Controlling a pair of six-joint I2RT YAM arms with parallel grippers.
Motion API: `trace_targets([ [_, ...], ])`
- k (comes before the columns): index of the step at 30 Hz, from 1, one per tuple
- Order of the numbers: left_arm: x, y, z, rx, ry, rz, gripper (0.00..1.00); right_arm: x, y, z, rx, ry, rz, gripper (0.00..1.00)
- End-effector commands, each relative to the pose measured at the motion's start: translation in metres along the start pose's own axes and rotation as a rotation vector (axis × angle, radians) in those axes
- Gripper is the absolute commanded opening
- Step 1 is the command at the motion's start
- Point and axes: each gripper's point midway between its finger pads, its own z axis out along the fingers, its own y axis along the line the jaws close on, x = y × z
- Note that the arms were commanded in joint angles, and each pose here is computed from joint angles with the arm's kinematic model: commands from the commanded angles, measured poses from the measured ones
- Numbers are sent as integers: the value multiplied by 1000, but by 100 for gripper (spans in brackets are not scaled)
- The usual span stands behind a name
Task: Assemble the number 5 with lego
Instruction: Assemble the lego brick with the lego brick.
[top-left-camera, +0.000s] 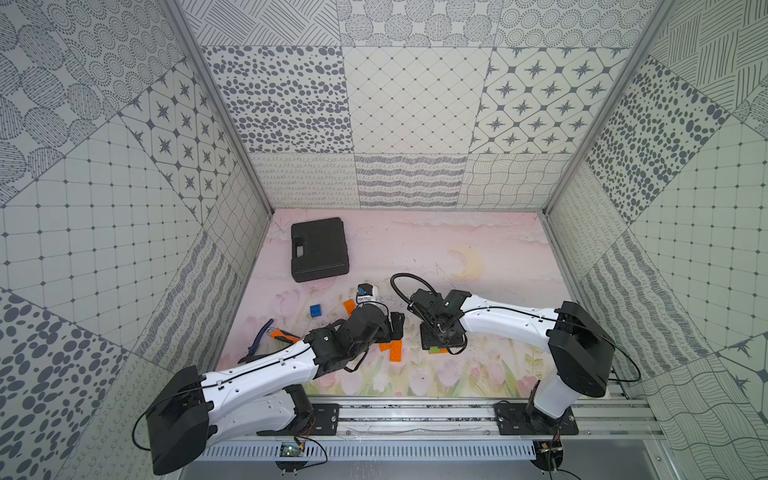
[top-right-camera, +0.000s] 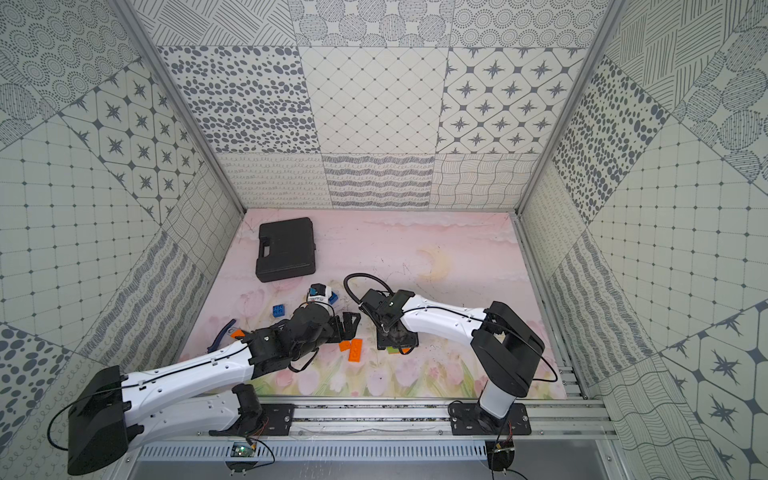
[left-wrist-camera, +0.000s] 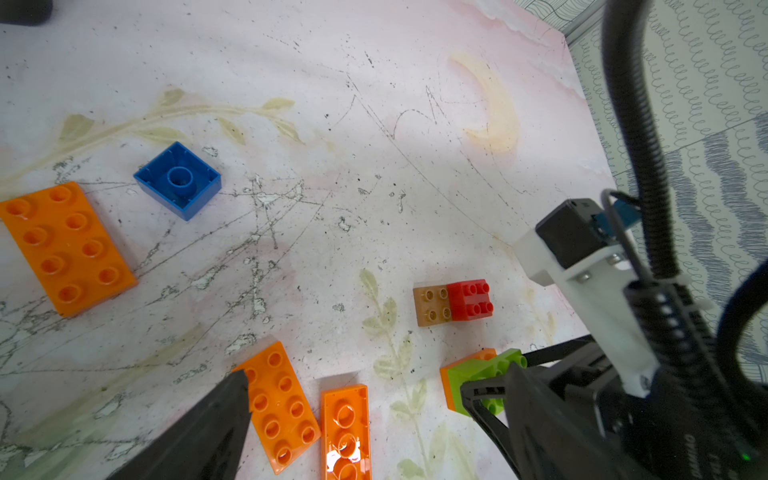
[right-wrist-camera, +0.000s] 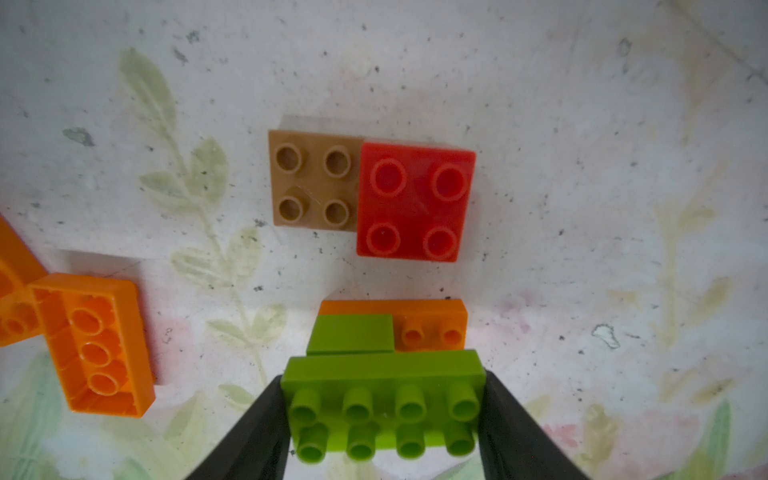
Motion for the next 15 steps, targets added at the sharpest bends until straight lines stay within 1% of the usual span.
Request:
trace_targets([
  [1, -4, 4, -1, -17, -22, -13, 99, 18, -11, 35, 58, 64, 7, 63],
  [8, -2, 3, 0, -12, -16, -14, 99, 13, -19, 21, 66, 22, 17, 63],
  [15, -2, 0, 2, -4, -12, -15, 99, 13, -19, 21, 67, 22, 18, 63],
])
